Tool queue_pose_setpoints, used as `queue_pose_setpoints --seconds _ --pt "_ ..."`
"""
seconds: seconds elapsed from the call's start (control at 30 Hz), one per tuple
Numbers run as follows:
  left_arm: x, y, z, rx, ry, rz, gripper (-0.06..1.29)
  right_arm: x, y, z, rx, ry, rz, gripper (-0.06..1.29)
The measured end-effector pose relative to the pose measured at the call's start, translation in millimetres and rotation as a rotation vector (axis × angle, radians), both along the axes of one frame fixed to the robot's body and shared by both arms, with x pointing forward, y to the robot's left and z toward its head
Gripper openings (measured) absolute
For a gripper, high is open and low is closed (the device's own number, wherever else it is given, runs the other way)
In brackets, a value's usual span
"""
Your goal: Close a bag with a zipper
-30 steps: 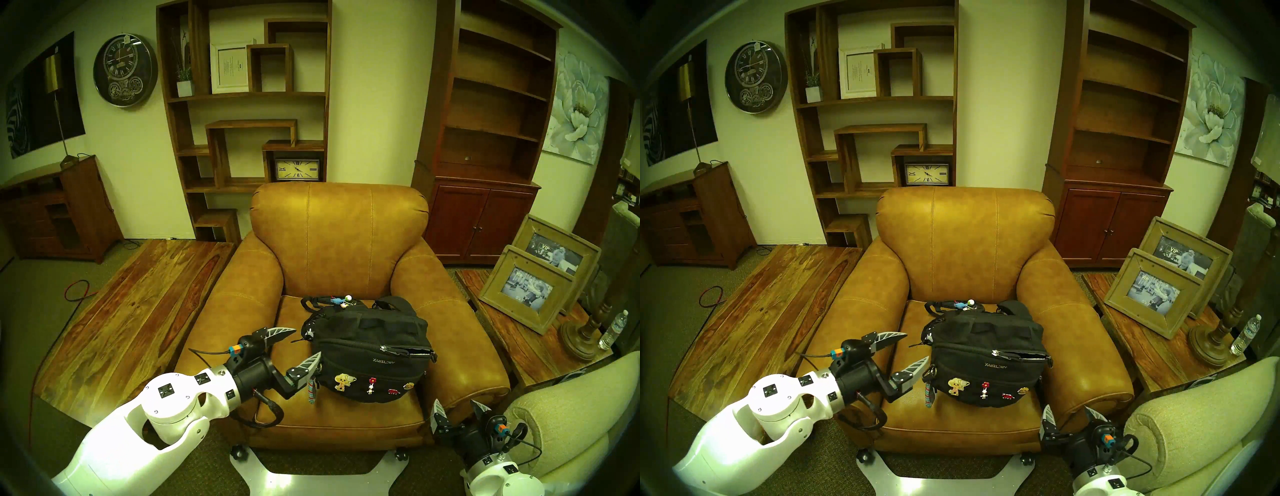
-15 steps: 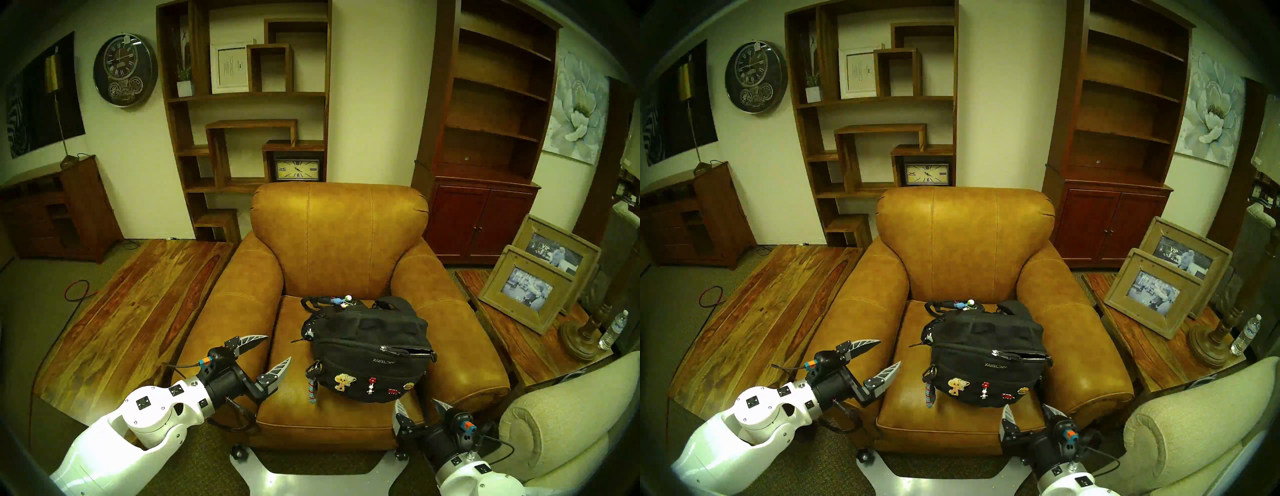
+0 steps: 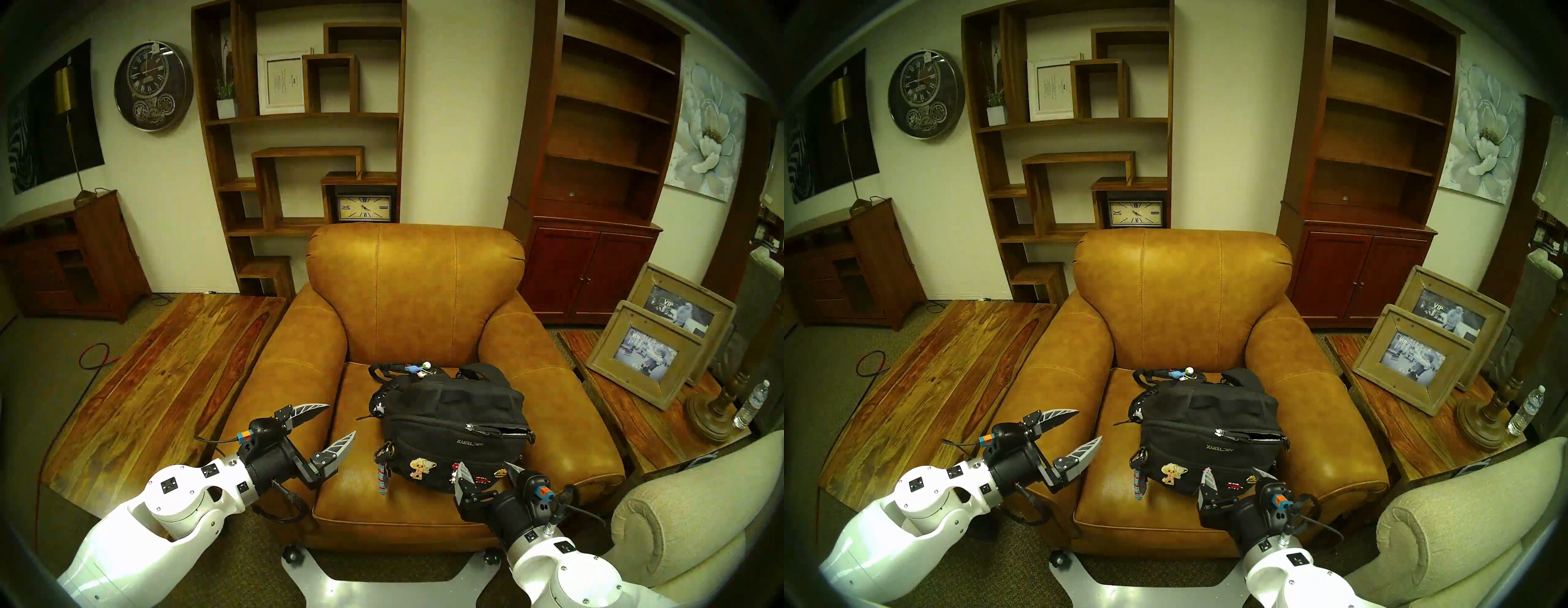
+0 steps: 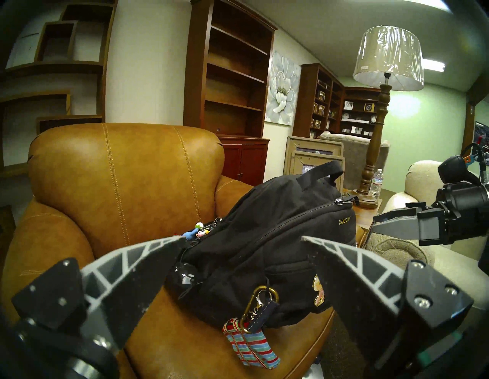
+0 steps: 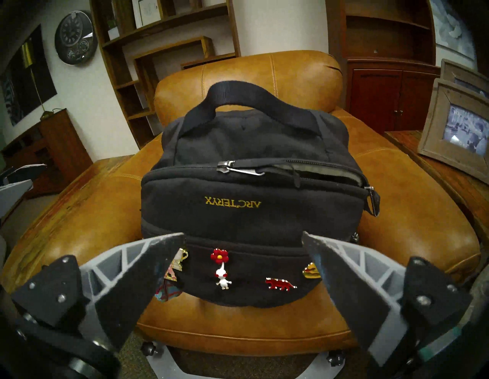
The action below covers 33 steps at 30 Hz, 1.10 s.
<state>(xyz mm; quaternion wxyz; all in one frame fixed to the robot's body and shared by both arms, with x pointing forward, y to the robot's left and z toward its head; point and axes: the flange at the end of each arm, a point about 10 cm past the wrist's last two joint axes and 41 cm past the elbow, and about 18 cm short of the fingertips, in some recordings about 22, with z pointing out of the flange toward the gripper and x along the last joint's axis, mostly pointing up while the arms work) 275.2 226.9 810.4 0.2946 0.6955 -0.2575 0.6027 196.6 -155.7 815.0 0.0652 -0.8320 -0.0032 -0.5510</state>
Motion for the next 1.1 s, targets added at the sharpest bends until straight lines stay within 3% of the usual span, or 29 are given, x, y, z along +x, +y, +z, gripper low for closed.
queue_pose_setpoints --seconds 0.27,0.67,1.1 --pt "0.6 1 0.8 -0.01 -0.001 -0.01 1.2 22.7 6 -5.8 -0.101 -0.015 -0.046 1.24" --pt "1.1 1 1.2 -0.018 -0.004 -0.017 1.2 48.2 21 -4.3 -0.139 -0.04 -0.102 1.24" --pt "1.3 1 1.5 -0.025 -0.007 -0.017 1.2 42.4 26 10.5 -0.16 -0.066 -0.122 1.24"
